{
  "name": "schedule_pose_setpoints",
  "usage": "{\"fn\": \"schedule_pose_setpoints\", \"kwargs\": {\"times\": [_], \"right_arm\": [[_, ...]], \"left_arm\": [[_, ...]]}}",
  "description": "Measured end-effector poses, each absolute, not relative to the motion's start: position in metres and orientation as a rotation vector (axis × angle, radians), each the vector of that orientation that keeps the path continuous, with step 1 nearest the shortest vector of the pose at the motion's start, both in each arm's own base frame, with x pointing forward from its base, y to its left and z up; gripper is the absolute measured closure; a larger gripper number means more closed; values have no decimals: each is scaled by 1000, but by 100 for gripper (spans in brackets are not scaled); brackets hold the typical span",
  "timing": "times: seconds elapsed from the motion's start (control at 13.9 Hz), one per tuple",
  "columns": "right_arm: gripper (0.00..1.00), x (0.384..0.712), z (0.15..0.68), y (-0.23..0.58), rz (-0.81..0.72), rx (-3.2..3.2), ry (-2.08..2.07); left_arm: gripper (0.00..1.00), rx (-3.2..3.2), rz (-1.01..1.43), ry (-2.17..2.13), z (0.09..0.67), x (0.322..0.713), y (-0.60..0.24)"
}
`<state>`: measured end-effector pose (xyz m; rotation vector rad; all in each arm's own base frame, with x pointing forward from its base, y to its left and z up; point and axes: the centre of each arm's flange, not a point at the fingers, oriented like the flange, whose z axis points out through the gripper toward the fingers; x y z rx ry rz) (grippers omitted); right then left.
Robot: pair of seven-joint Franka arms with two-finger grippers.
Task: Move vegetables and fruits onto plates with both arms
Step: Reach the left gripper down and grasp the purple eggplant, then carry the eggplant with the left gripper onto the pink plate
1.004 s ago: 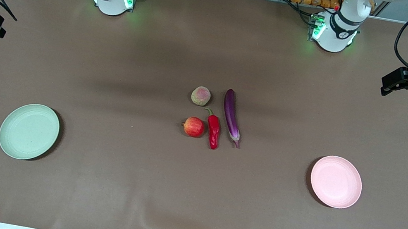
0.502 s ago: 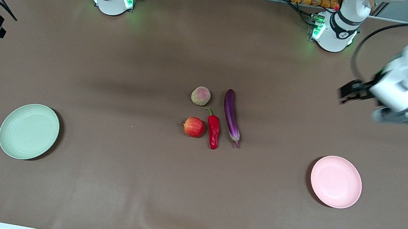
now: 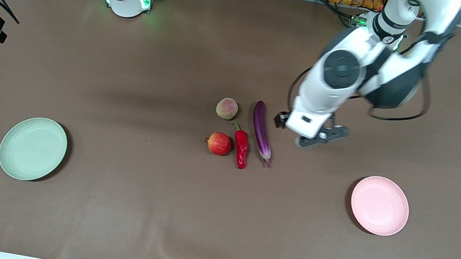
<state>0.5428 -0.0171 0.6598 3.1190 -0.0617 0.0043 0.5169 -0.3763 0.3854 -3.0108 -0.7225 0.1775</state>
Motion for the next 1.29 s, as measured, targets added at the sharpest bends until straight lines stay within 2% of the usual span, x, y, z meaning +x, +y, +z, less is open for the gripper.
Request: {"fn": "schedule_pose_setpoints", "kwargs": {"times": [0.43,0.65,0.72,0.79,0.93,1.15,1.22,1.29], "right_arm": [[0,543,660,-17,4,3119,-61],[0,543,660,-9,6,3120,-38],[0,543,660,-2,9,3121,-18],[0,543,661,5,12,3121,3],[0,543,661,13,16,3121,24],[0,543,661,11,16,3121,19],[0,543,661,12,16,3121,19],[0,543,661,12,16,3121,19]], "left_arm": [[0,-2963,102,-800,270,481,-443],[0,-2988,80,-794,224,475,-450],[6,-2991,70,-781,213,475,-448],[6,-2996,64,-774,205,475,-447],[21,-3011,62,-776,191,474,-446],[56,-3015,61,-768,182,475,-445],[61,-3016,52,-760,183,477,-443],[61,-3017,40,-734,184,479,-440]]}}
